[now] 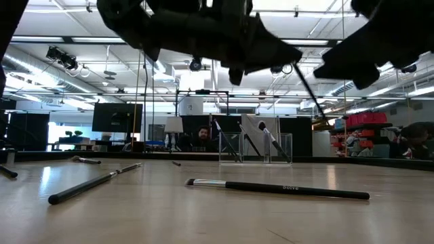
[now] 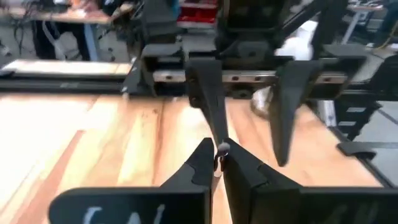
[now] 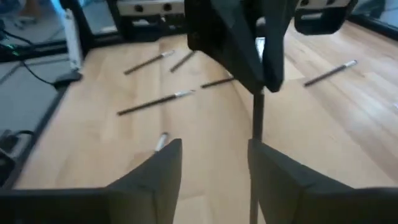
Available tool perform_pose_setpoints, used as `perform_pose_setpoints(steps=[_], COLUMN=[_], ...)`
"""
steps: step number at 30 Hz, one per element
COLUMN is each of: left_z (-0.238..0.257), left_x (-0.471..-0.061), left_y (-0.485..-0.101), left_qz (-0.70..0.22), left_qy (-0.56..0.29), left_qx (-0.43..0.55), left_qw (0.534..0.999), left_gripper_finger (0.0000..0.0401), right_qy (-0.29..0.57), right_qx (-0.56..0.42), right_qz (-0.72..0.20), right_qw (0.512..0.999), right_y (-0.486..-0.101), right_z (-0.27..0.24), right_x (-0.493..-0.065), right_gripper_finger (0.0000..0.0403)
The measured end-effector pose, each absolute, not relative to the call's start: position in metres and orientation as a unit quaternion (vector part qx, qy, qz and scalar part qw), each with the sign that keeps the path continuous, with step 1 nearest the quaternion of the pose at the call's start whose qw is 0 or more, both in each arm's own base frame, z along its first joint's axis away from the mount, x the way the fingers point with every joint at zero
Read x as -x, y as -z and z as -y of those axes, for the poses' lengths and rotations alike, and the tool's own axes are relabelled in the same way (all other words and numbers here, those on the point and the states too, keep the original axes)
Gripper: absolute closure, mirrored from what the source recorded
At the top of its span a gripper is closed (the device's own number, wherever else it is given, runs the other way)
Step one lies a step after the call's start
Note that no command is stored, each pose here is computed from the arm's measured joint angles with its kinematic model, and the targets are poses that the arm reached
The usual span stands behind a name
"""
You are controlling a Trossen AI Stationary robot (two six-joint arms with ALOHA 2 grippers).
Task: Put items in baskets/containers
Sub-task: Put the black eyeshadow brush into the transparent organizer
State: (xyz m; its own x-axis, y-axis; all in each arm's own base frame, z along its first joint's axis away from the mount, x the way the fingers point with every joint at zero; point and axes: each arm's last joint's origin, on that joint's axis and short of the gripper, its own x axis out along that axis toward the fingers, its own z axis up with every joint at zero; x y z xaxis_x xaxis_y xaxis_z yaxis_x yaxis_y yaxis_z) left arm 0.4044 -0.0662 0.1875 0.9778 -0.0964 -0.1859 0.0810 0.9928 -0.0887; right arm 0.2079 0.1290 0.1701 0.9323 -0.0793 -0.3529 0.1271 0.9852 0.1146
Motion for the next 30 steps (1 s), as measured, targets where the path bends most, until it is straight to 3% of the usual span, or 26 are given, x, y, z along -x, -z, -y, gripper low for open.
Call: perform_pose_setpoints(steps=[7,16,24,30], left_z=[0.059,0.059,0.059,0.059], left_x=[-0.405,-0.405,-0.405,-0.402], left_y=[-0.185,-0.185,-0.185,-0.192], left_qz=[-0.106,-0.109,-0.11,-0.108], left_qy=[0.044,0.045,0.048,0.048], left_qx=[0.052,0.051,0.045,0.005], left_qw=[0.992,0.992,0.992,0.993], left_gripper_finger=[0.038,0.0375,0.0373,0.0333], right_qy=[0.091,0.097,0.101,0.144], right_qx=[-0.05,0.003,-0.019,-0.025], right_qz=[-0.192,-0.201,-0.202,-0.204], right_qw=[0.976,0.975,0.974,0.968], right_y=[-0.161,-0.162,-0.162,-0.151], right_z=[-0.114,-0.118,-0.119,-0.113], right_x=[-0.223,-0.25,-0.25,-0.241], right_gripper_finger=[0.0221,0.0283,0.0385,0.0386])
